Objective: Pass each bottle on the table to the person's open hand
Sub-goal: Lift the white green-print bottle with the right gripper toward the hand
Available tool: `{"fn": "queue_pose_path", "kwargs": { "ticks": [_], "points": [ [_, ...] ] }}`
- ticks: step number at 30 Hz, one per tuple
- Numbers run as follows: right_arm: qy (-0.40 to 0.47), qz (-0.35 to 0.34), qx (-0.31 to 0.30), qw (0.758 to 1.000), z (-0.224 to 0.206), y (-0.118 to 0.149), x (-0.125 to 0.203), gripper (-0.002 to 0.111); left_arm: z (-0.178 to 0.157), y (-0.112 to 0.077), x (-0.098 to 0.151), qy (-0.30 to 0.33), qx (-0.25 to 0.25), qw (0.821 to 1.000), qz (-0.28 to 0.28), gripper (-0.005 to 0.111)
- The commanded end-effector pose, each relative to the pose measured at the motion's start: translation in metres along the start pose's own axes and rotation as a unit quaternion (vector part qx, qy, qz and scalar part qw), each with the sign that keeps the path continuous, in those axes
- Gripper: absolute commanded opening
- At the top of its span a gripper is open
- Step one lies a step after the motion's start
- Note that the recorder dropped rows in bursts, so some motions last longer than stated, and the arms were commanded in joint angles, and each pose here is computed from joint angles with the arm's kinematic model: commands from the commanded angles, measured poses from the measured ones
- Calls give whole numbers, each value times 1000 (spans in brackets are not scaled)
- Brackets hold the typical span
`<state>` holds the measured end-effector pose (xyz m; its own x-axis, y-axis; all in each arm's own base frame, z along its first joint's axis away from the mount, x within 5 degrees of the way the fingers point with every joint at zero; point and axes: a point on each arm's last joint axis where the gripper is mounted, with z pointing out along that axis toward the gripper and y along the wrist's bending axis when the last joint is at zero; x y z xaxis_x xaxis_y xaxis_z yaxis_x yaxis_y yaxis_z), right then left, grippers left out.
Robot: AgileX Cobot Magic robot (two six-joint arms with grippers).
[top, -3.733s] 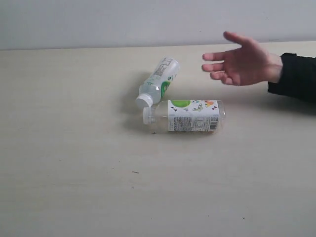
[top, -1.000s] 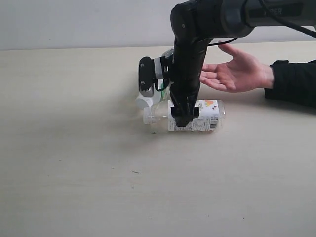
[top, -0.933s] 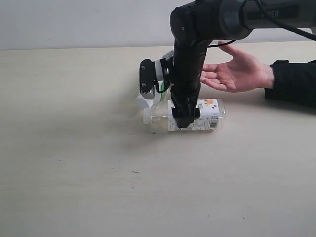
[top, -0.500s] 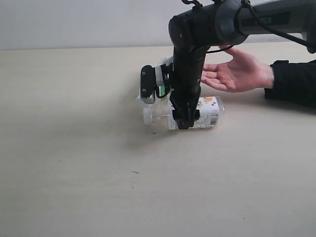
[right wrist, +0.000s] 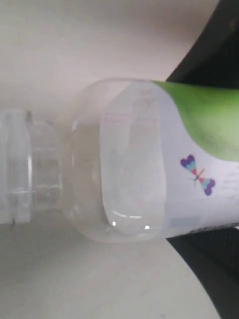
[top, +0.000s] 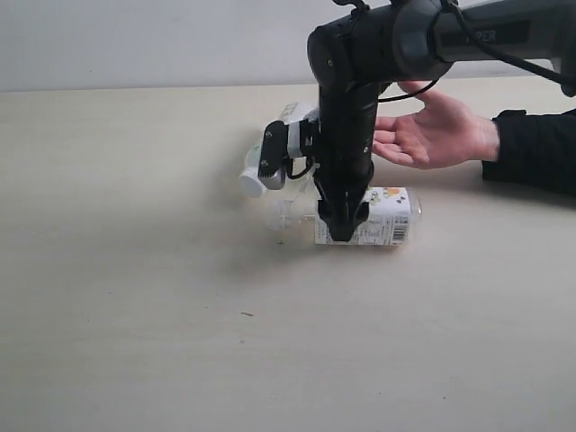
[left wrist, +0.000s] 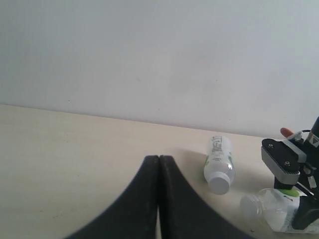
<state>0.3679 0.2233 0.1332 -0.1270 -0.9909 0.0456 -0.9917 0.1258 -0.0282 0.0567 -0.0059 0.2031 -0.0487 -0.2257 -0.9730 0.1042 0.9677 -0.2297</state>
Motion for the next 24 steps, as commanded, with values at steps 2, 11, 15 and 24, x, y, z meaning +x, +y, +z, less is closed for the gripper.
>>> {"fn": "queue_pose_path", "kwargs": {
  "ticks": [2,11,15,24],
  "points": [
    [16,20,-20,999,-21,7,7,0,-1,0,-1,-6,1,1000,3,1],
    [-45,47,-19,998,-68,18,8,0,-1,0,-1,-6,1,1000,3,1],
    [-53,53,-18,997,-79,20,10,0,-1,0,-1,-6,1,1000,3,1],
    [-73,119,2,990,-104,24,15,0,-1,0,-1,-6,1,1000,3,1]
  ]
}}
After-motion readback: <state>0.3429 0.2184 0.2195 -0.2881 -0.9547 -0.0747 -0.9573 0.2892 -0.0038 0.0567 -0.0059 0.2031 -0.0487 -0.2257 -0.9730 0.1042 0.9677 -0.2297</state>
